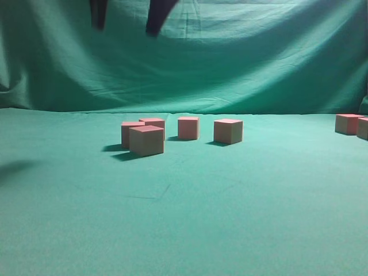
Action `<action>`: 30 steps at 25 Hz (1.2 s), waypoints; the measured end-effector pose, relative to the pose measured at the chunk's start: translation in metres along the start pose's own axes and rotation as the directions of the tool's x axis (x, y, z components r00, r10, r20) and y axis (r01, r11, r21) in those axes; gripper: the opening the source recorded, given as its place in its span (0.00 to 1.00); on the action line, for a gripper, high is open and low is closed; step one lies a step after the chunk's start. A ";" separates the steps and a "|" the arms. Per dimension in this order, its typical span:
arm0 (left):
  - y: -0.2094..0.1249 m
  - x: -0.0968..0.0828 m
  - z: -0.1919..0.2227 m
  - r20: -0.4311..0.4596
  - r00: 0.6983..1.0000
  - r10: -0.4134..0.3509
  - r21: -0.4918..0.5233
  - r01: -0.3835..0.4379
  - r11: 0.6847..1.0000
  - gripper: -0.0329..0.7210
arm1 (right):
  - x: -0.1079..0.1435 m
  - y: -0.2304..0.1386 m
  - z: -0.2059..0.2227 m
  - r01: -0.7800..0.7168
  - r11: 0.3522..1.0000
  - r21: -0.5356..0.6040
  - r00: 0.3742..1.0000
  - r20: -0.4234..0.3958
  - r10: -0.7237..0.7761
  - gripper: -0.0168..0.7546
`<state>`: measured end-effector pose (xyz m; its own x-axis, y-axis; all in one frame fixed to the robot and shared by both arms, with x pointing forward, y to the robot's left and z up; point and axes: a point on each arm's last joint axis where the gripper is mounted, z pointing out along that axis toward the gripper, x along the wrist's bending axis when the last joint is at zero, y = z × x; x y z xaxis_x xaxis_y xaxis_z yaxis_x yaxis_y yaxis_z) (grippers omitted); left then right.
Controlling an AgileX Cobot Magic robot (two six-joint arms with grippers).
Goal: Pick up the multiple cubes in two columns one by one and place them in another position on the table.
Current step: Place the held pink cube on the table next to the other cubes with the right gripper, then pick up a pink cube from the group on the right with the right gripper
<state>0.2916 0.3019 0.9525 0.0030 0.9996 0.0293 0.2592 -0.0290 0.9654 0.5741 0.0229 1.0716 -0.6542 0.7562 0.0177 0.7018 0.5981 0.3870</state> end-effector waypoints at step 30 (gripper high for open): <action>0.000 0.000 0.000 0.000 1.000 0.000 0.000 0.000 1.000 0.04 | -0.129 -0.226 -0.212 -0.507 0.808 -0.300 0.694 0.414 0.589 0.72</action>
<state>0.2916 0.3019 0.9525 0.0030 0.9996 0.0293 0.2592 -0.0290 0.9654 0.4406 -0.2661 1.1776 0.0767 0.9870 -0.1413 0.8141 0.0199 0.5804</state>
